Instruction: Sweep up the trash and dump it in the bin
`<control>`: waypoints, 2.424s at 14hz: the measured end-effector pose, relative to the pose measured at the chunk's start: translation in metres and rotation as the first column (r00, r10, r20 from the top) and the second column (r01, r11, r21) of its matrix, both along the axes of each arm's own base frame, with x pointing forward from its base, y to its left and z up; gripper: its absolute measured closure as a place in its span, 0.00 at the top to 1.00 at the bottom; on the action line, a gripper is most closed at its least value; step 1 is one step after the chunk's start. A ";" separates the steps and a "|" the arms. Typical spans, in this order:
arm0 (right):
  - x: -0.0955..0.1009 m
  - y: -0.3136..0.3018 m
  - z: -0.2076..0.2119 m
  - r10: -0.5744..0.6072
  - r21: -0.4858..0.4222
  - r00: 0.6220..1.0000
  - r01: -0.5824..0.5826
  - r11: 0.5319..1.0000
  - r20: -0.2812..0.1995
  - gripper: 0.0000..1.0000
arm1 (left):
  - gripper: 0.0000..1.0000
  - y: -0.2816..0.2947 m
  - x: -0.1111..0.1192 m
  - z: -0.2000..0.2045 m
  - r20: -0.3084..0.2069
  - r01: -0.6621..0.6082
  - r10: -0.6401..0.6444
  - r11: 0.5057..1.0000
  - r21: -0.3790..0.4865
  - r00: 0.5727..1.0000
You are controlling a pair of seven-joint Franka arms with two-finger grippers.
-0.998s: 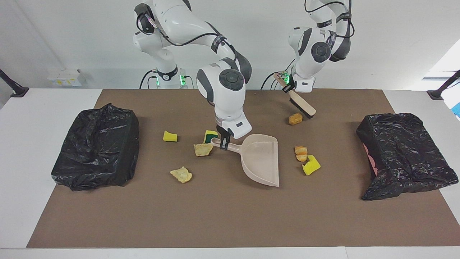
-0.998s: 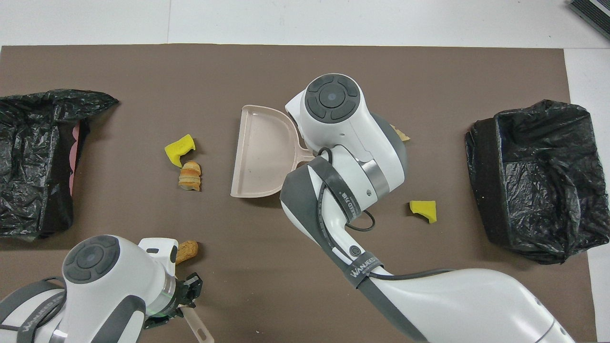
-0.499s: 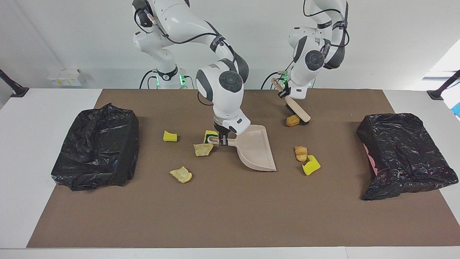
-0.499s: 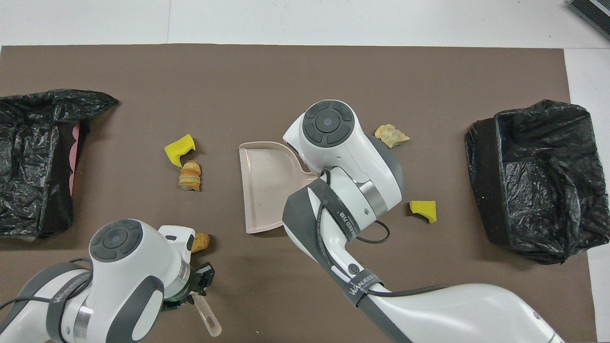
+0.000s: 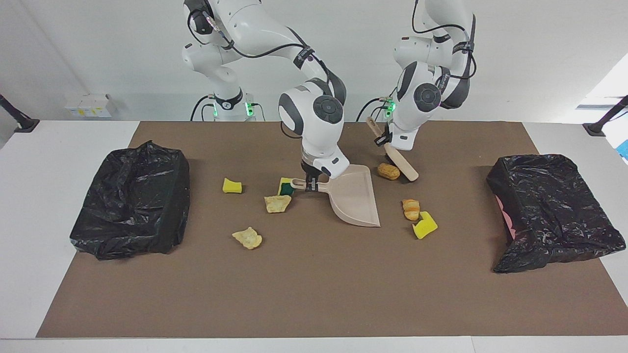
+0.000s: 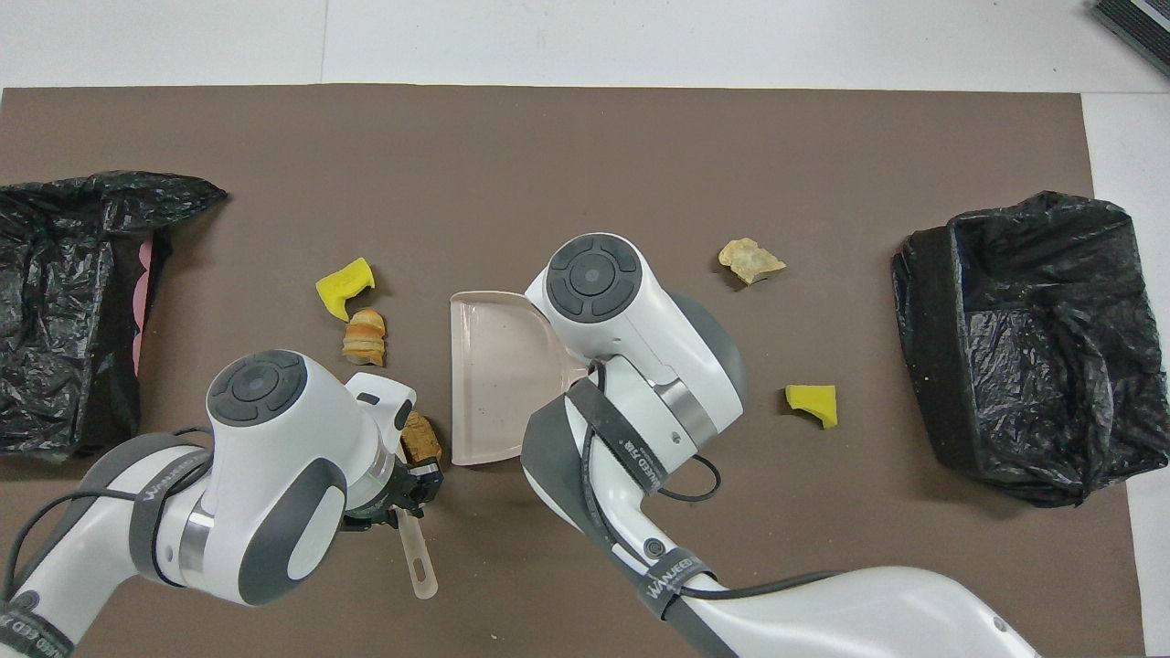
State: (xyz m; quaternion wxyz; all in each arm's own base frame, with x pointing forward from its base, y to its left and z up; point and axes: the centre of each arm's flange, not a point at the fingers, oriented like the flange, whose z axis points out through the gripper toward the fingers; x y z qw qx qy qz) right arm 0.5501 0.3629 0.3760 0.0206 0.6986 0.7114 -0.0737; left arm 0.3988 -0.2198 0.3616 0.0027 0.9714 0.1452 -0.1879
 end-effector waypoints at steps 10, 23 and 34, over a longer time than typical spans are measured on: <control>-0.002 -0.002 0.000 0.049 -0.038 0.999 -0.048 0.998 0.023 0.33 | 0.26 -0.018 0.020 0.026 0.173 0.310 -0.268 0.900 -0.305 0.948; -0.018 -0.009 -0.017 0.065 -0.021 0.997 -0.064 0.998 0.046 0.33 | 0.26 0.131 0.134 0.054 0.206 0.421 -0.441 0.897 0.136 0.873; -0.024 -0.003 -0.025 0.098 -0.031 0.993 -0.096 0.995 0.060 0.32 | 0.26 -0.002 0.066 -0.008 0.115 0.500 -0.489 0.858 -0.113 0.865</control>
